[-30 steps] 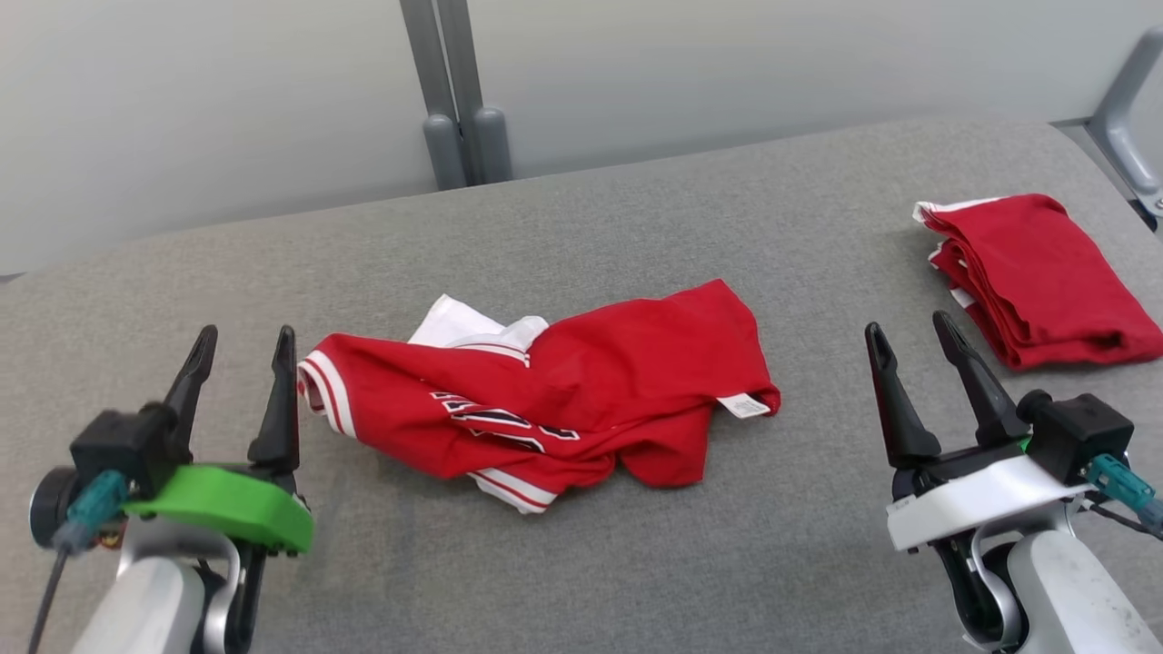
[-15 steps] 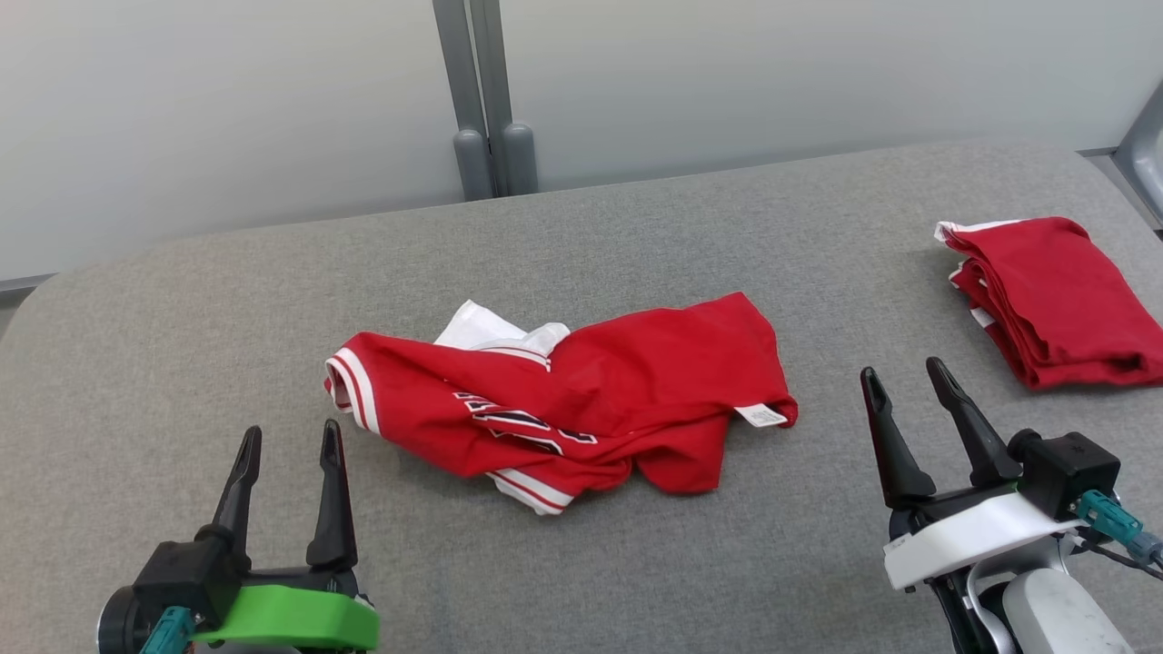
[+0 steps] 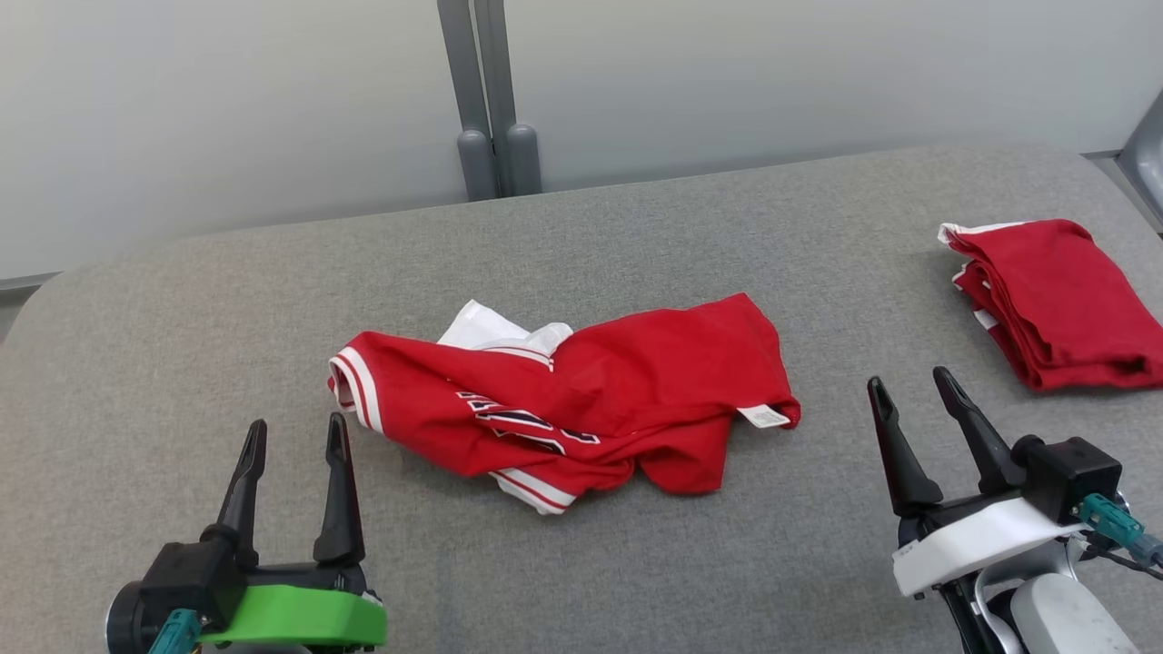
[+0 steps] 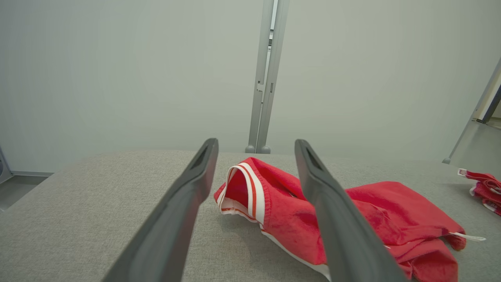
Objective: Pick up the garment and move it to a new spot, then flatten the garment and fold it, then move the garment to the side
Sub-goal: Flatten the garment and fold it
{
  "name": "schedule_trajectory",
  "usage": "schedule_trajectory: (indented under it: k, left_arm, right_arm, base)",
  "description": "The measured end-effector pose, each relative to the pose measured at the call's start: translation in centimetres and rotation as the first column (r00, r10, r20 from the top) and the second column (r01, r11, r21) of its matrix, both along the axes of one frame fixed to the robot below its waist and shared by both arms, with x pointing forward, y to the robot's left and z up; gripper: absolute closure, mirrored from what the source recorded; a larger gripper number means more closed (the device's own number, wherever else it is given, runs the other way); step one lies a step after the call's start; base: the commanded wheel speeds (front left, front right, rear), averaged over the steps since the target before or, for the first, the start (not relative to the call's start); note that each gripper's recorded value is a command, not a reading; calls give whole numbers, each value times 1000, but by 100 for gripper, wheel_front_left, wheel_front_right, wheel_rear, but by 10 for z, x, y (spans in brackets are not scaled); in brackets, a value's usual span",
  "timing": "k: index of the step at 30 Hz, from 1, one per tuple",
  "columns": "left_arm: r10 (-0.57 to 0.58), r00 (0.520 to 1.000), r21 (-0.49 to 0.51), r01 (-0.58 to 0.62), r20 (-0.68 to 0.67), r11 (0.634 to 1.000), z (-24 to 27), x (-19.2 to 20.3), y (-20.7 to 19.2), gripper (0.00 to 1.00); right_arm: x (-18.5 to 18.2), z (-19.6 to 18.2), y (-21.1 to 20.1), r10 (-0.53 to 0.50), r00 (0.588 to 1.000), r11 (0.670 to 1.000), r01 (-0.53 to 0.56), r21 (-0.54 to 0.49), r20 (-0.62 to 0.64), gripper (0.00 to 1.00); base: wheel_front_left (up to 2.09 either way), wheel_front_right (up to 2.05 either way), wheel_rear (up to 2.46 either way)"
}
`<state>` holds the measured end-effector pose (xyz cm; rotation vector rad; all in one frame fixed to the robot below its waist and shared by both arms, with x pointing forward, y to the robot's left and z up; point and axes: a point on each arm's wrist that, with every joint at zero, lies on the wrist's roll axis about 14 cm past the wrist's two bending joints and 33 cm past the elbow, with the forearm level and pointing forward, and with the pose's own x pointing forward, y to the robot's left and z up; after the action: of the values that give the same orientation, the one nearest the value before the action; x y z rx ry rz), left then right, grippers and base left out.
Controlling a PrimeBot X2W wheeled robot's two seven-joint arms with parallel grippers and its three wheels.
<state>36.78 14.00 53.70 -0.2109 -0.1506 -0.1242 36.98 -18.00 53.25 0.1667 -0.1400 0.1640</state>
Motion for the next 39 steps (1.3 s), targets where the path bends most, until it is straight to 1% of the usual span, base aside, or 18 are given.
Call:
schedule_trajectory:
  k: [3, 6, 10, 14, 22, 25, 26, 27, 28, 31, 33, 39]
  left_arm:
    - [4, 1000, -4, -4, 2, 1000, 0, -1, 1, 0]
    - [3, 1000, 2, -3, 1, 1000, -2, -1, 2, 0]
    - [22, 1000, 0, -22, -4, 1000, -4, -1, 8, 0]
    - [58, 998, 0, -58, -16, 998, -8, -2, 19, 0]
    - [118, 992, 0, -118, -35, 993, -15, -3, 39, 0]
    - [137, 990, 1, -138, -43, 990, -17, -4, 45, 0]
    - [144, 988, 0, -144, -46, 990, -18, -4, 47, 0]
    - [153, 987, 1, -153, -50, 988, -19, -5, 49, 0]
    - [162, 985, 2, -162, -55, 987, -21, -6, 52, 0]
    - [181, 981, 1, -181, -65, 983, -24, -9, 58, 0]
    - [189, 979, 1, -190, -70, 982, -25, -11, 60, 0]
    - [179, 980, -9, -180, -81, 984, -28, -13, 56, 0]
  right_arm:
    - [0, -13, -1, 4, 999, 1000, -5, -16, -41, 0]
    - [3, -43, 1, 19, 987, 998, -28, -51, -162, 0]
    - [18, -70, 7, 42, 954, 992, -75, -99, -298, 0]
    - [33, -93, 15, 62, 910, 984, -125, -130, -411, 0]
    - [61, -124, 30, 79, 833, 967, -197, -161, -547, 0]
    - [72, -129, 39, 93, 824, 960, -224, -170, -559, 0]
    - [75, -129, 42, 100, 825, 958, -231, -171, -557, 2]
    - [77, -130, 44, 106, 825, 956, -239, -172, -556, 70]
    - [79, -131, 47, 112, 826, 953, -246, -175, -553, 100]
    - [84, -134, 47, 113, 832, 946, -257, -196, -544, 100]
    - [90, -129, 46, 110, 847, 950, -244, -196, -520, 100]
    - [124, -82, 57, 141, 915, 953, -229, -198, -379, 100]
  base:
    - [0, 0, 0]
    - [0, 0, 0]
    - [0, 0, 0]
    - [0, 0, 0]
    - [0, 0, 0]
    - [0, 0, 0]
    - [0, 0, 0]
    - [0, 0, 0]
    - [0, 0, 0]
    - [0, 0, 0]
    - [0, 0, 0]
    - [0, 0, 0]
